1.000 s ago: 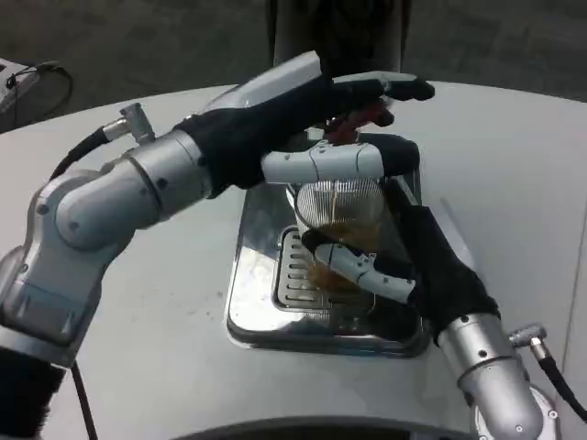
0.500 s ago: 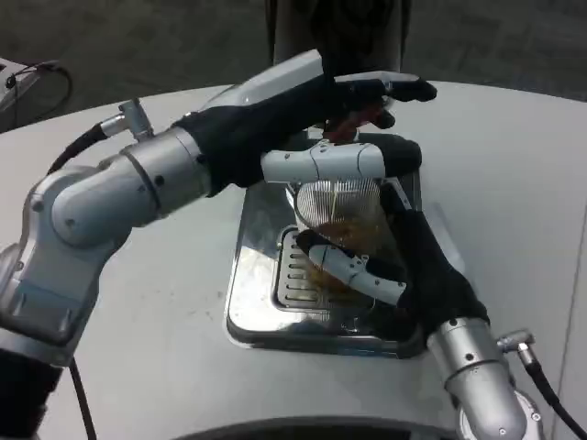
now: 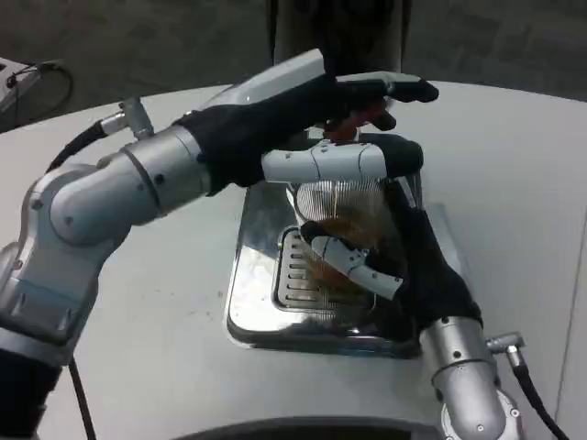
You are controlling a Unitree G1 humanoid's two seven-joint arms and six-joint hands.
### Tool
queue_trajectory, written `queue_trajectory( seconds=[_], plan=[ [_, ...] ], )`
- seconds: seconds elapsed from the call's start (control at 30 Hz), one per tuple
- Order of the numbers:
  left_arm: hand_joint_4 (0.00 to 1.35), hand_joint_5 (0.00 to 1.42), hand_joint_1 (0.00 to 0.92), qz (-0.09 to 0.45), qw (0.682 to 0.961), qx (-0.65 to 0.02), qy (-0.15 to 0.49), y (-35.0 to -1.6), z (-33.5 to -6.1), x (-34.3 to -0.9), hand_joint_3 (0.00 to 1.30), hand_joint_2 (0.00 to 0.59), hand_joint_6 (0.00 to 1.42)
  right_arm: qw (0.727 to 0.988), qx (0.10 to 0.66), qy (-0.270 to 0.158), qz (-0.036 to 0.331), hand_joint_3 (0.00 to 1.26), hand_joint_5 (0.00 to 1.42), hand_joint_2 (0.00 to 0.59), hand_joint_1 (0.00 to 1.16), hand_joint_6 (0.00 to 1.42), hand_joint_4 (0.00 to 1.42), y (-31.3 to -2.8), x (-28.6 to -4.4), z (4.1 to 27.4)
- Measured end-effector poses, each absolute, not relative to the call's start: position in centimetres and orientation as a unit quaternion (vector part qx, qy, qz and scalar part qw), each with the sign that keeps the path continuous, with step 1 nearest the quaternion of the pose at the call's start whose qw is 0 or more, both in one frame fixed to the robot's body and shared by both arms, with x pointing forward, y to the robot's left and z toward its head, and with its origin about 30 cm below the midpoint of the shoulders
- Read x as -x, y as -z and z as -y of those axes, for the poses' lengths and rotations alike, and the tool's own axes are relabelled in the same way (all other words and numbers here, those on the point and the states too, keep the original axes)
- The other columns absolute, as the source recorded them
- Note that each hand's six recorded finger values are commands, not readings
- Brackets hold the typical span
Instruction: Grasp the cup under the faucet to collect the drink, then remove the cup.
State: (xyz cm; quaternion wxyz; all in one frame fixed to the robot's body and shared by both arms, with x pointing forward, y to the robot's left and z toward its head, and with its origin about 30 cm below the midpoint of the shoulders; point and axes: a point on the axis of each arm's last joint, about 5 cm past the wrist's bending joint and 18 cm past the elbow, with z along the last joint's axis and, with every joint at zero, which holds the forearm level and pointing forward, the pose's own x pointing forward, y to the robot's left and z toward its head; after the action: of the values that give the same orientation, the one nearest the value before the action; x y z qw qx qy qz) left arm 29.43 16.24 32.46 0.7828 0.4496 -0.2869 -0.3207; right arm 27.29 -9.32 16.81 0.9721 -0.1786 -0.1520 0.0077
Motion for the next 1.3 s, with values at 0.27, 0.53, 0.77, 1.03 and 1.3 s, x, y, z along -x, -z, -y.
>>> queue_trajectory(
  seconds=[0.27, 0.53, 0.77, 1.03, 1.3],
  plan=[
    [0.10, 0.22, 0.000, 0.286, 0.783, -0.450, 0.320, -32.5, -16.3, -29.4, 0.19, 0.000, 0.08, 0.972, 0.175, -0.003, 0.154, 0.00, 0.04, 0.218, 0.65, 0.00, 0.00, -16.8, -27.3, 9.4],
    [0.10, 0.22, 0.000, 0.286, 0.783, -0.451, 0.321, -32.6, -16.3, -29.5, 0.19, 0.000, 0.09, 0.973, 0.170, -0.016, 0.158, 0.00, 0.05, 0.217, 0.65, 0.00, 0.01, -16.8, -27.3, 9.4],
    [0.10, 0.22, 0.000, 0.285, 0.782, -0.450, 0.322, -32.6, -16.3, -29.5, 0.19, 0.000, 0.09, 0.971, 0.176, -0.022, 0.157, 0.00, 0.06, 0.217, 0.65, 0.00, 0.02, -16.6, -27.1, 9.1],
    [0.10, 0.22, 0.000, 0.285, 0.782, -0.451, 0.323, -32.6, -16.4, -29.5, 0.19, 0.000, 0.09, 0.975, 0.167, -0.013, 0.146, 0.00, 0.06, 0.221, 0.65, 0.00, 0.02, -16.2, -27.4, 8.1],
    [0.10, 0.23, 0.000, 0.284, 0.779, -0.455, 0.324, -32.9, -16.6, -29.3, 0.18, 0.000, 0.09, 0.976, 0.170, -0.008, 0.138, 0.00, 0.07, 0.224, 0.65, 0.00, 0.02, -15.8, -27.5, 7.6]
  ],
)
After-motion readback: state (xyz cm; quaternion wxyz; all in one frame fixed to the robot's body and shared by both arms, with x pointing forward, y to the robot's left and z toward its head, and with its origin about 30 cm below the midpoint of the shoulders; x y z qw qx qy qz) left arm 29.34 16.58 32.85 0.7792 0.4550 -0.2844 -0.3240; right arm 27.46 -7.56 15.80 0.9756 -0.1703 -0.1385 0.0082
